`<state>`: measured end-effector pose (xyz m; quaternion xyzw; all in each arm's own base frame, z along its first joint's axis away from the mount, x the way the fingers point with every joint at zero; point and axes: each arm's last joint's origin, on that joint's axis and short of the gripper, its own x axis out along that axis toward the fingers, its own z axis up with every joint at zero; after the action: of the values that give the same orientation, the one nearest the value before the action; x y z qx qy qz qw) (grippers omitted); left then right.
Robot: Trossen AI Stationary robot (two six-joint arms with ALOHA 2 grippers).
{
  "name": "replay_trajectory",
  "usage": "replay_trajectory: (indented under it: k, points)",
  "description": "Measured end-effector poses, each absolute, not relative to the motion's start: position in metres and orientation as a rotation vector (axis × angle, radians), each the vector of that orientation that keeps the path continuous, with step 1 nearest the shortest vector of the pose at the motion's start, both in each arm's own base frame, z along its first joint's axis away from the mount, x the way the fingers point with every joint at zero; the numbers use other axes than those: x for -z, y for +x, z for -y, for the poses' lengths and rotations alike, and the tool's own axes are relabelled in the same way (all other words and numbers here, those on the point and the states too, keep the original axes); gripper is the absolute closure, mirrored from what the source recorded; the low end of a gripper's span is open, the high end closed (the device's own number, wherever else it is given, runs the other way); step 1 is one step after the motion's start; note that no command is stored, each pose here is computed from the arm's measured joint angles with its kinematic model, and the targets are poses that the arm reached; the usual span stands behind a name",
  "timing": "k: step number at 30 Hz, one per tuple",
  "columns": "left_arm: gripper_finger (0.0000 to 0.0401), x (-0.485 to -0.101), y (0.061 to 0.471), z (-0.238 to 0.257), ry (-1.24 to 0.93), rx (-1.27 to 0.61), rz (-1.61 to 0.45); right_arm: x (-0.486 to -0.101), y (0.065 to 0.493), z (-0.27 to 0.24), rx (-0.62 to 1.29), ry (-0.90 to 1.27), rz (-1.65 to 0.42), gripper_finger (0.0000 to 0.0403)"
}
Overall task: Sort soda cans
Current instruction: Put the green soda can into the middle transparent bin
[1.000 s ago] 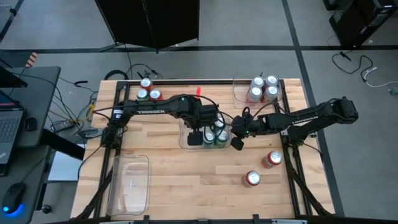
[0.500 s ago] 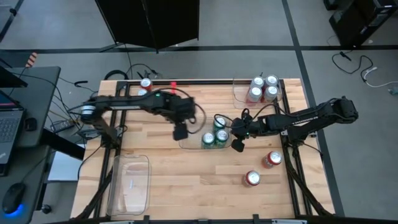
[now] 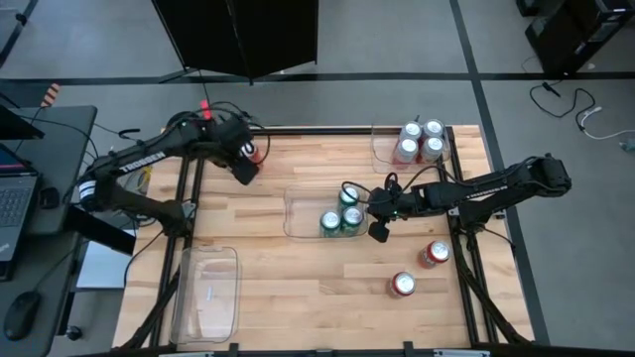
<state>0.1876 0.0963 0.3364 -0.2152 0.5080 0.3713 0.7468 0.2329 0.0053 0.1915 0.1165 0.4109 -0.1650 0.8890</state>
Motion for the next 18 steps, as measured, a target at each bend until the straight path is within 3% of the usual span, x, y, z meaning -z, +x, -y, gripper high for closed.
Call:
replay_trajectory:
  k: [18]
  points:
    - [0.0182, -0.321, 0.169, -0.142, -0.467, -0.865, -1.292, -0.192, 0.233, -0.006, 0.327, 0.249, -0.854, 0.0403]
